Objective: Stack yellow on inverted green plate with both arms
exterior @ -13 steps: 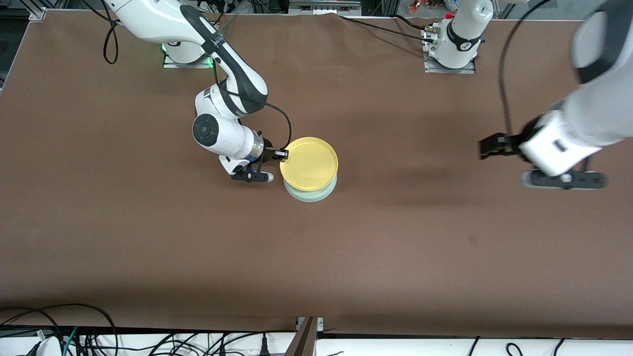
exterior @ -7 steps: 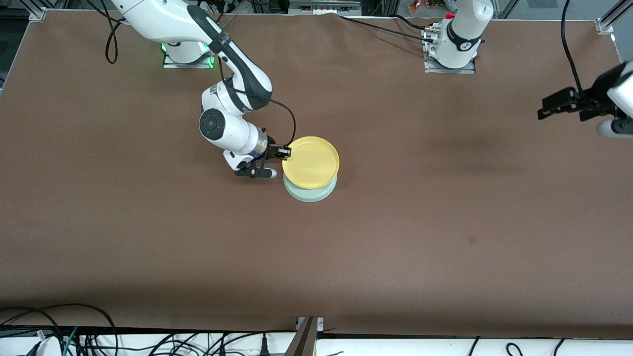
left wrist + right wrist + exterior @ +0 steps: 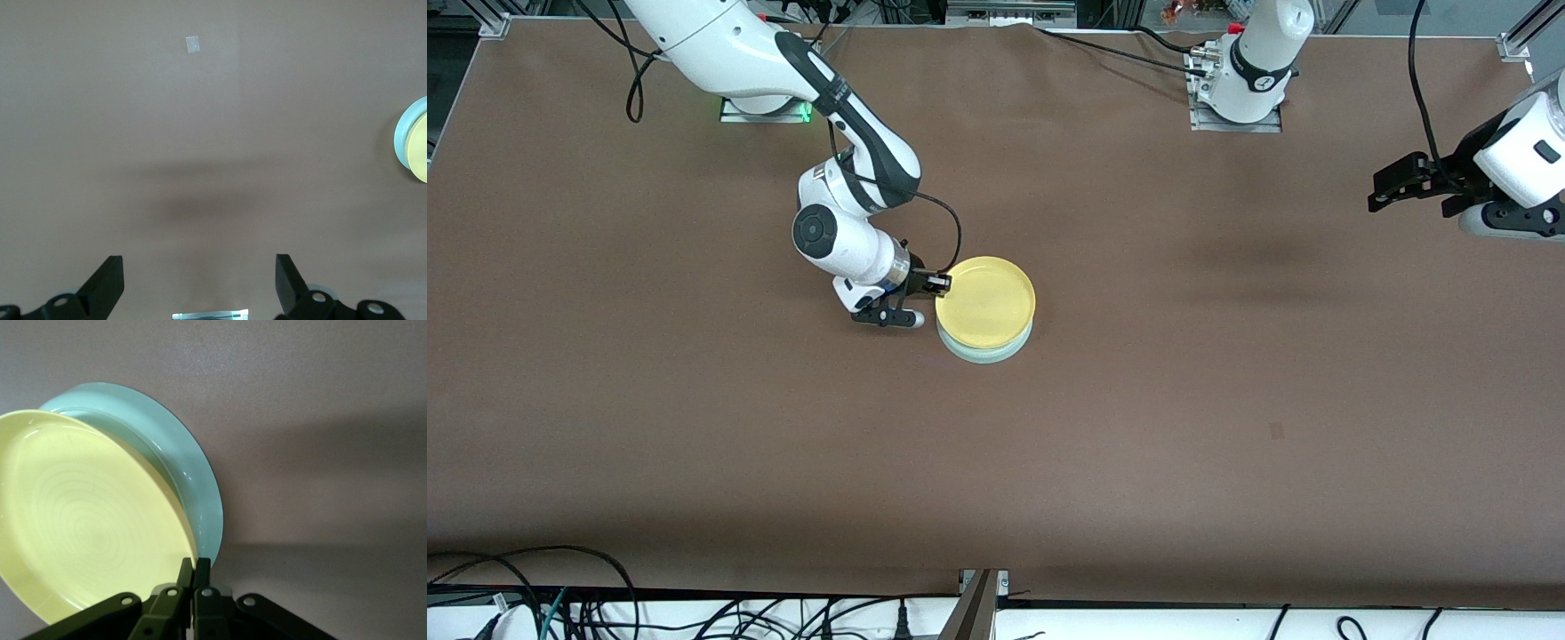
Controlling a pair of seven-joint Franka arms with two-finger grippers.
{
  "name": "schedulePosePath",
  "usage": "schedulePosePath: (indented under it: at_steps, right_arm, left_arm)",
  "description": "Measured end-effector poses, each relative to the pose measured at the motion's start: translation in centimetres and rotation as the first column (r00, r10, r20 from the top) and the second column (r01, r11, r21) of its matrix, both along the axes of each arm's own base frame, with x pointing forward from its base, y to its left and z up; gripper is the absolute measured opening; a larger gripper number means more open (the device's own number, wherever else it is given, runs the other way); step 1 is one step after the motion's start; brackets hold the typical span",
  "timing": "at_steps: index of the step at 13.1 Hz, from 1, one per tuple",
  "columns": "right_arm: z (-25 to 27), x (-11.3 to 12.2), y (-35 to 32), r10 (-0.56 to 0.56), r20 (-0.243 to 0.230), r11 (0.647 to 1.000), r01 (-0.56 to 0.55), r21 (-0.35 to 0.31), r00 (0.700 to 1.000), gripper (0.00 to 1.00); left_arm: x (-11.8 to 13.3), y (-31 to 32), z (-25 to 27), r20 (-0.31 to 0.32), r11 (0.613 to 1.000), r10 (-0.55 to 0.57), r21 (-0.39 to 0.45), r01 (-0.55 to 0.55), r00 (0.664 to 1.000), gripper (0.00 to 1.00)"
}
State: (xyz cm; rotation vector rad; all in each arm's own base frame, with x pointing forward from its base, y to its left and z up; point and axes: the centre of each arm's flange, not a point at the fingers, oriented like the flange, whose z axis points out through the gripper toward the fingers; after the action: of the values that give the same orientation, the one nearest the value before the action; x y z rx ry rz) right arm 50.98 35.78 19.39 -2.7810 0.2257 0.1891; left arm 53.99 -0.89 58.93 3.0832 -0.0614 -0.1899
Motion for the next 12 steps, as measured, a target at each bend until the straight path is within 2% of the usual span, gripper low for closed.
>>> schedulePosePath:
  at_steps: [3, 4, 7, 10, 12]
  right_arm:
    - [0.0, 0.0, 0.0, 0.0, 0.0, 1.0, 0.0, 0.0, 1.0, 0.02]
    - [0.0, 0.1, 0.0, -0.002, 0.003, 1.0, 0.002, 0.001, 1.0, 0.06]
    - [1.7, 2.2, -0.7, -0.019, 0.01, 1.0, 0.018, 0.009, 1.0, 0.36]
    - [7.7, 7.6, -4.2, -0.02, -0.045, 1.0, 0.019, -0.018, 0.999, 0.69]
    - [13.1, 11.3, -7.9, 0.004, -0.042, 0.997, -0.008, -0.082, 0.999, 0.89]
  left_arm:
    - [0.3, 0.8, 0.0, 0.02, 1.0, 0.015, 0.005, -0.015, 1.0, 1.0]
    - [0.5, 1.5, 0.1, 0.03, 1.0, 0.029, 0.006, -0.029, 0.999, 1.0]
    - [0.9, 3.0, -0.3, 0.04, 0.998, 0.056, 0.007, -0.056, 0.998, 1.0]
    - [1.1, 1.9, -0.1, 0.047, 0.999, 0.038, 0.008, -0.038, 0.998, 1.0]
    - [1.7, 1.4, 0.1, 0.055, 1.0, 0.029, 0.01, -0.029, 0.998, 1.0]
